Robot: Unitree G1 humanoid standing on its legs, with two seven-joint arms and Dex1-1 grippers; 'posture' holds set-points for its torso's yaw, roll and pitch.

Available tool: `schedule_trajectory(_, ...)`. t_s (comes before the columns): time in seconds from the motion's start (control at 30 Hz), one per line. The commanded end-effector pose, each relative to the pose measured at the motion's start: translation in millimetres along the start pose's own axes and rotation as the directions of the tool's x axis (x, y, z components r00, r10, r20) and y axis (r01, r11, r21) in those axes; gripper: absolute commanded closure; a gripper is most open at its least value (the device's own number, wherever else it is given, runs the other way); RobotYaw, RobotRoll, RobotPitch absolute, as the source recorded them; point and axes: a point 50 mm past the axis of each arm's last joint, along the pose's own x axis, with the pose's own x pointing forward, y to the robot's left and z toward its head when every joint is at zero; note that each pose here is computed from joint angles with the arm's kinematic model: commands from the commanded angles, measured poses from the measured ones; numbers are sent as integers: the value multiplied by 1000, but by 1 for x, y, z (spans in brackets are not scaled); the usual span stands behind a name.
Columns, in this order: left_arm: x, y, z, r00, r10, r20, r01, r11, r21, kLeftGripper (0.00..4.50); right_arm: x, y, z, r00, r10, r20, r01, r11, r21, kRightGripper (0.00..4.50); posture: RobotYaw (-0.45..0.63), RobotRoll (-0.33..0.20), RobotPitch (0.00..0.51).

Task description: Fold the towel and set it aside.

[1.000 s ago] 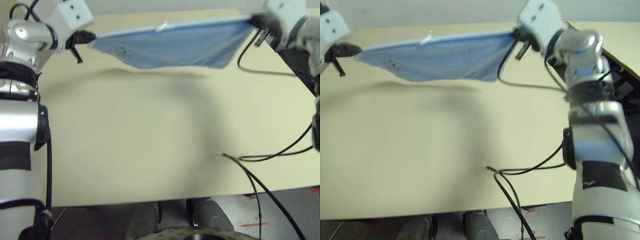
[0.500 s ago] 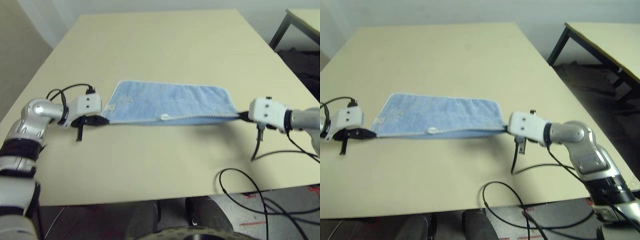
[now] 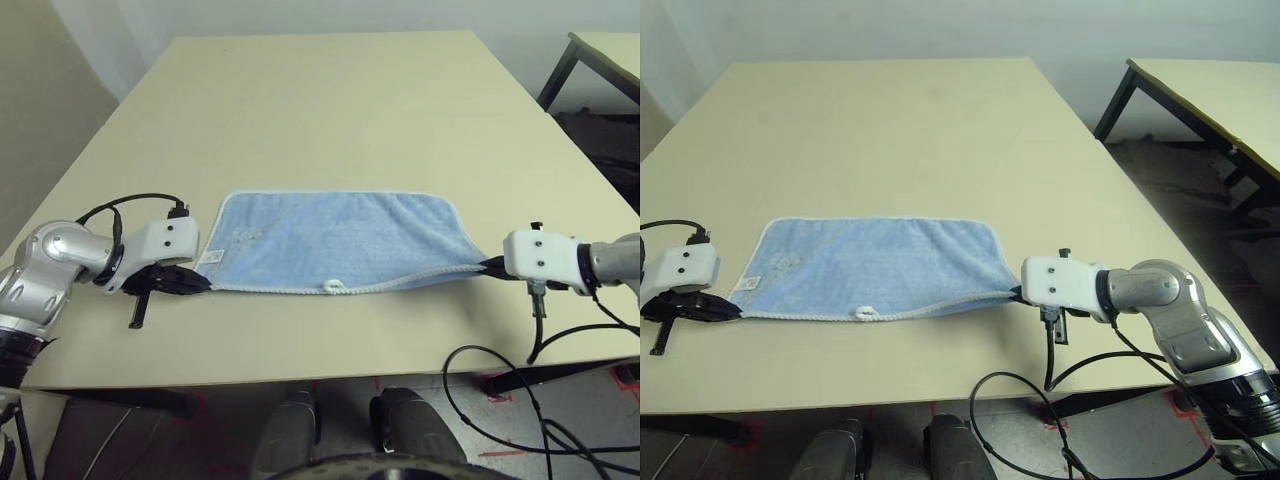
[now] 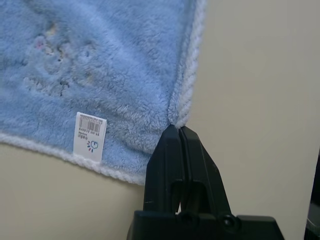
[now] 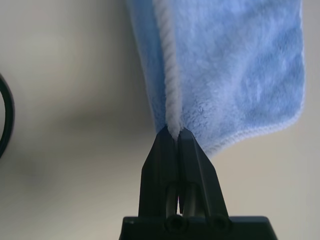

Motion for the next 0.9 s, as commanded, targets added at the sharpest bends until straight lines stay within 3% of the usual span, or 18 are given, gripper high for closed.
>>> schedule_trajectory(0.03, -6, 2, -3, 999, 10, -31, -9, 1000, 7, 4468, -8, 3, -3, 999, 1, -53, 1, 999, 32, 4500, 14, 0, 97)
schedule_trajectory(0.23, -3, 0, -4, 1000, -4, -24, 4, 1000, -4, 4468, -14, 8, -6, 995, 19, -95, -10, 995, 97, 4500, 1, 0, 92)
schedule_trajectory(0.47, -9, 15, 3, 999, 25, 40, -22, 998, -57, 4468, -26, -25, 4, 995, -97, -34, 101, 976, 193, 4500, -3, 0, 91)
schedule_trajectory(0.6, -17, 27, 9, 995, 25, 96, -11, 990, -138, 4468, -30, -37, 7, 995, -101, -20, 103, 972, 212, 4500, -1, 0, 90)
schedule_trajectory(0.9, -22, 52, 13, 995, -2, 104, 22, 982, -188, 4468, -24, -65, 4, 995, -100, -13, 100, 959, 266, 4500, -7, 0, 94)
